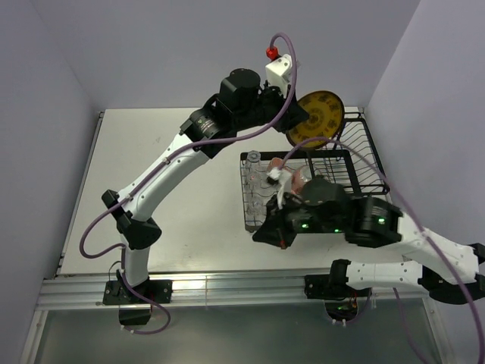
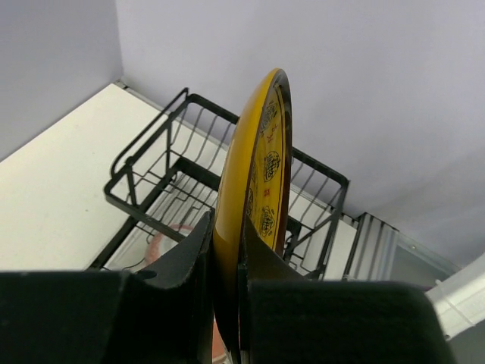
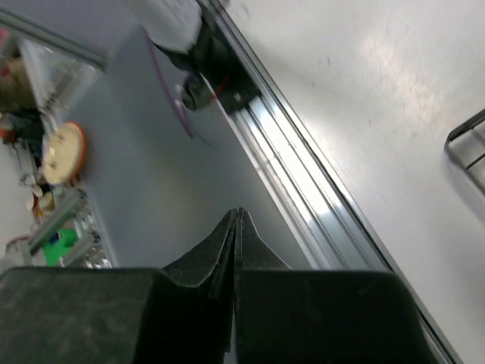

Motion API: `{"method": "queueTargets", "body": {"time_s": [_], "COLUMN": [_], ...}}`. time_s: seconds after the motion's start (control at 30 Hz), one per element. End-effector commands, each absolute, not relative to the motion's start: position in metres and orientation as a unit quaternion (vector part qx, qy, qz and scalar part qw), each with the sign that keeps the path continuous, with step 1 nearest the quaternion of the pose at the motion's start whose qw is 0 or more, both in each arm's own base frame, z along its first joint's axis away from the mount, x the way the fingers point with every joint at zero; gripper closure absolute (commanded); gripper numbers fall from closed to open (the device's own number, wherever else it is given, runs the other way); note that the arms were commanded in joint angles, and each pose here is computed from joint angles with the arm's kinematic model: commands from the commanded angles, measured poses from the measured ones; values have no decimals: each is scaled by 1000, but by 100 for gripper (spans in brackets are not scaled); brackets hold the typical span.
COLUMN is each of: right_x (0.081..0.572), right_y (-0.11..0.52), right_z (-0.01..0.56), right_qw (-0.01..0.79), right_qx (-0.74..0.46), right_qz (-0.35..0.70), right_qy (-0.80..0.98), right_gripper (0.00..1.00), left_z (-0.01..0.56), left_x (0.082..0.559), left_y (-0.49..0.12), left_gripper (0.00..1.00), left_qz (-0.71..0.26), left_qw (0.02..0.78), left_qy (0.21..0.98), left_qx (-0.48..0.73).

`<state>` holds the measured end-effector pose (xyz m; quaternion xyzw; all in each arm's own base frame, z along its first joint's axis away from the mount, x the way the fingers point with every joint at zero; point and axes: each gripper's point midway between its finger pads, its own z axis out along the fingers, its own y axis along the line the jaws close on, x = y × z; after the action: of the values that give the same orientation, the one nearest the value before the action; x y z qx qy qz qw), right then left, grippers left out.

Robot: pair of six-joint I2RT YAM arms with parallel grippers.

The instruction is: Load the mixed dishes into the dish rack

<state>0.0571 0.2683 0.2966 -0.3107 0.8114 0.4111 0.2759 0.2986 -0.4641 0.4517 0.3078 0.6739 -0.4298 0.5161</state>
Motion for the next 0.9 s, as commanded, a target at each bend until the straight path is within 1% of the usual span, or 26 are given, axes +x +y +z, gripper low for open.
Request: {"method": "queueTargets", "body": {"time_s": [0.0, 0.13, 0.2, 0.23, 0.3, 0.33, 0.43, 0.57, 0.6, 0.67, 0.7, 0.8, 0.87], "right_x": [64, 70, 81, 93, 105, 117, 135, 170, 180, 193, 203, 215, 223], "right_y": [243, 227, 223, 215, 207, 196, 179, 140, 121, 111, 89, 71, 65], "right_z": [360, 415, 424, 437, 446, 460, 483, 508, 517, 520, 527, 536, 536], "right_qw": [343, 394, 417, 449, 475, 507, 557, 625, 642, 646, 660, 671, 669], "right_qx": [-286, -275, -261, -238, -219, -195, -166, -90, -57, -36, 5, 48, 74], "right_qz": [426, 433, 416, 402, 377, 361, 326, 237, 214, 193, 167, 141, 127], "right_qy": [787, 763, 765, 762, 764, 758, 746, 738, 734, 738, 733, 727, 729], "right_gripper": [100, 100, 100, 100, 100, 100, 100, 100, 100, 100, 100, 100, 100], "left_z": [500, 501, 506, 500, 498, 493, 476, 458, 454, 446, 443, 431, 433], "left_x": [304, 320, 324, 325, 319, 317, 308, 288, 286, 275, 273, 267, 268], "left_y": [-440, -422, -418, -418, -422, -427, -438, -455, -459, -471, -475, -485, -486], "left_gripper": [100, 100, 100, 100, 100, 100, 100, 100, 100, 100, 100, 100, 100], "left_qz": [-433, -445, -458, -463, -476, -482, -489, -498, -493, -488, -479, -462, -457], "left_qw": [575, 575, 578, 571, 558, 548, 521, 497, 498, 493, 499, 506, 519], "left_qy": [629, 628, 618, 622, 616, 618, 625, 625, 625, 623, 619, 616, 611], "left_qx": [295, 278, 272, 270, 287, 293, 315, 339, 344, 361, 373, 388, 386]}}
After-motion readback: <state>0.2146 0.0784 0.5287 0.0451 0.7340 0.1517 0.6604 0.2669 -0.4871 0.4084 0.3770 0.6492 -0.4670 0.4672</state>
